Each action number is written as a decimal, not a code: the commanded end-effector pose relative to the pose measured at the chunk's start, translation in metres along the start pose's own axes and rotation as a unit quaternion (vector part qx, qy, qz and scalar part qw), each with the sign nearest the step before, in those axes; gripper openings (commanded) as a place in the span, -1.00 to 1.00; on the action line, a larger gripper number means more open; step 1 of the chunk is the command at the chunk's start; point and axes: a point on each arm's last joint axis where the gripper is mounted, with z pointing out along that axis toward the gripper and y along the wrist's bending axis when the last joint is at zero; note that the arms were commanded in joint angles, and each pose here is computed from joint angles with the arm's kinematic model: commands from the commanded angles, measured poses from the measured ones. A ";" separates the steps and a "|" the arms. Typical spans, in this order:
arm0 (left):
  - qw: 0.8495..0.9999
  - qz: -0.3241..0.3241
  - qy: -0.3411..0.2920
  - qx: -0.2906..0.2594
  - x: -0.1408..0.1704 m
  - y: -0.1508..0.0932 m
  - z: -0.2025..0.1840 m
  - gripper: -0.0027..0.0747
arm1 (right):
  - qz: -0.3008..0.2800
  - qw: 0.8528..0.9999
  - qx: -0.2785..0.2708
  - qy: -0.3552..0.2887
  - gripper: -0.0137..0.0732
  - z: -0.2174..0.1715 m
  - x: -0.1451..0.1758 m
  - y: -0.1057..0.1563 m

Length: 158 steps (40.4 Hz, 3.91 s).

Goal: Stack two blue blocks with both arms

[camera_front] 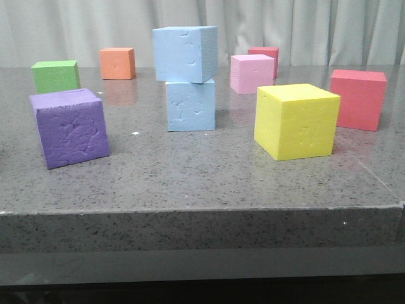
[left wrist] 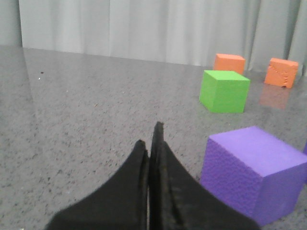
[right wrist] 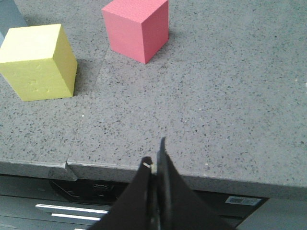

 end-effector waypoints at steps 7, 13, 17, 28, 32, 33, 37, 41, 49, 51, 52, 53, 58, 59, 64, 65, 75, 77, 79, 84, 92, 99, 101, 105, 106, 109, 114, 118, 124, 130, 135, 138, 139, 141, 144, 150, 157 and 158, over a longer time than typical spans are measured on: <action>0.999 -0.008 -0.044 0.000 -0.006 0.000 -0.002 -0.98 | -0.011 0.999 -0.001 -0.044 -0.84 -0.004 -0.013 0.001; 0.999 -0.002 -0.044 0.010 -0.006 -0.001 -0.002 -0.98 | -0.011 0.999 -0.001 -0.044 -0.84 -0.004 -0.013 0.001; 0.999 0.007 -0.043 0.025 -0.006 -0.003 -0.002 -0.98 | -0.011 0.999 -0.001 -0.044 -0.84 -0.004 -0.013 0.001; 0.999 0.007 -0.042 0.029 -0.006 -0.003 -0.002 -0.98 | -0.011 0.999 -0.001 -0.044 -0.84 -0.004 -0.013 0.001; 0.999 0.007 -0.041 0.029 -0.006 -0.003 -0.002 -0.98 | -0.011 0.999 -0.001 -0.044 -0.84 -0.004 -0.013 0.001; 0.999 0.007 -0.041 0.029 -0.006 -0.003 -0.002 -0.98 | -0.011 0.999 -0.001 -0.044 -0.84 -0.004 -0.013 0.001; 0.999 0.007 -0.041 0.029 -0.006 -0.003 -0.002 -0.98 | -0.011 0.999 -0.001 -0.044 -0.84 -0.004 -0.013 0.001; 0.999 0.007 -0.041 0.029 -0.006 -0.003 -0.002 -0.98 | -0.011 0.999 -0.001 -0.044 -0.84 -0.004 -0.013 0.001; 0.999 0.007 -0.041 0.029 -0.006 -0.003 -0.002 -0.98 | -0.011 0.999 -0.001 -0.044 -0.84 -0.004 -0.013 0.001; 0.999 0.007 -0.041 0.029 -0.006 -0.003 -0.002 -0.98 | -0.011 0.999 -0.001 -0.044 -0.84 -0.004 -0.013 0.001; 0.999 0.007 -0.041 0.029 -0.006 -0.003 -0.002 -0.98 | -0.011 0.999 -0.001 -0.044 -0.84 -0.004 -0.013 0.001; 0.999 0.007 -0.041 0.029 -0.006 -0.003 -0.002 -0.98 | -0.011 0.999 -0.001 -0.044 -0.84 -0.004 -0.013 0.001; 0.999 0.007 -0.041 0.029 -0.006 -0.003 -0.002 -0.98 | -0.011 0.999 -0.001 -0.044 -0.84 -0.004 -0.013 0.001; 0.999 0.007 -0.041 0.029 -0.006 -0.003 -0.002 -0.98 | -0.011 0.999 -0.001 -0.044 -0.84 -0.004 -0.013 0.001; 0.999 0.007 -0.041 0.029 -0.006 -0.003 -0.002 -0.98 | -0.011 0.999 -0.001 -0.044 -0.84 -0.004 -0.013 0.001; 0.999 0.007 -0.041 0.029 -0.006 -0.003 -0.002 -0.98 | -0.011 0.999 -0.001 -0.044 -0.84 -0.004 -0.013 0.001; 0.999 0.007 -0.041 0.029 -0.006 -0.003 -0.002 -0.98 | -0.015 0.999 0.002 -0.048 -0.84 -0.004 -0.012 0.000; 0.999 0.007 -0.041 0.029 -0.006 -0.003 -0.002 -0.98 | -0.026 0.998 0.006 -0.060 -0.84 -0.003 -0.011 0.000; 0.999 0.007 -0.041 0.029 -0.006 -0.003 -0.002 -0.98 | -0.036 0.996 0.012 -0.077 -0.84 -0.003 -0.009 -0.001; 0.999 0.007 -0.041 0.029 -0.006 -0.003 -0.002 -0.98 | -0.067 0.989 0.028 -0.131 -0.84 0.000 0.002 -0.003; 0.999 0.007 -0.041 0.029 -0.006 -0.003 -0.002 -0.98 | -0.046 0.975 0.048 -0.214 -0.84 0.009 0.036 -0.008; 0.999 0.007 -0.041 0.029 -0.006 -0.003 -0.002 -0.98 | -0.006 0.978 0.039 -0.207 -0.84 0.023 0.067 -0.011; 0.999 0.007 -0.041 0.029 -0.006 -0.003 -0.002 -0.98 | -0.004 0.979 0.040 -0.201 -0.84 0.028 0.073 -0.012; 0.999 0.007 -0.041 0.029 -0.006 -0.003 -0.002 -0.98 | -0.003 0.979 0.041 -0.201 -0.84 0.033 0.079 -0.013; 0.999 0.007 -0.041 0.029 -0.006 -0.003 -0.002 -0.98 | -0.006 0.978 0.042 -0.203 -0.84 0.033 0.078 -0.013; 0.999 0.007 -0.041 0.029 -0.006 -0.003 -0.002 -0.98 | -0.007 0.977 0.043 -0.211 -0.84 0.032 0.077 -0.013; 0.999 0.007 -0.041 0.029 -0.006 -0.003 -0.002 -0.98 | -0.007 0.977 0.043 -0.211 -0.84 0.032 0.077 -0.013; 0.999 0.007 -0.041 0.029 -0.006 -0.003 -0.002 -0.98 | -0.007 0.977 0.043 -0.210 -0.84 0.032 0.077 -0.013; 0.999 0.007 -0.041 0.029 -0.006 -0.003 -0.002 -0.98 | -0.007 0.977 0.043 -0.210 -0.84 0.032 0.077 -0.013; 0.999 0.007 -0.041 0.029 -0.006 -0.003 -0.002 -0.98 | -0.007 0.977 0.043 -0.210 -0.84 0.032 0.077 -0.013; 0.999 0.007 -0.041 0.029 -0.006 -0.003 -0.002 -0.98 | -0.007 0.977 0.043 -0.210 -0.84 0.032 0.077 -0.013; 0.999 0.007 -0.041 0.029 -0.006 -0.003 -0.002 -0.98 | -0.007 0.977 0.043 -0.210 -0.84 0.032 0.077 -0.013; 0.999 0.007 -0.041 0.029 -0.006 -0.003 -0.002 -0.98 | -0.007 0.977 0.043 -0.210 -0.84 0.032 0.077 -0.013; 0.999 0.007 -0.041 0.029 -0.006 -0.003 -0.002 -0.98 | -0.007 0.977 0.043 -0.210 -0.84 0.032 0.077 -0.013; 0.999 0.007 -0.041 0.029 -0.006 -0.003 -0.002 -0.98 | -0.007 0.977 0.043 -0.210 -0.84 0.032 0.077 -0.013; 0.999 0.007 -0.041 0.029 -0.006 -0.003 -0.002 -0.98 | -0.007 0.977 0.043 -0.210 -0.84 0.032 0.077 -0.013; 0.999 0.007 -0.041 0.029 -0.006 -0.003 -0.002 -0.98 | -0.007 0.977 0.043 -0.210 -0.84 0.032 0.077 -0.013; 0.999 0.007 -0.041 0.029 -0.006 -0.003 -0.002 -0.98 | -0.007 0.977 0.043 -0.210 -0.84 0.032 0.077 -0.013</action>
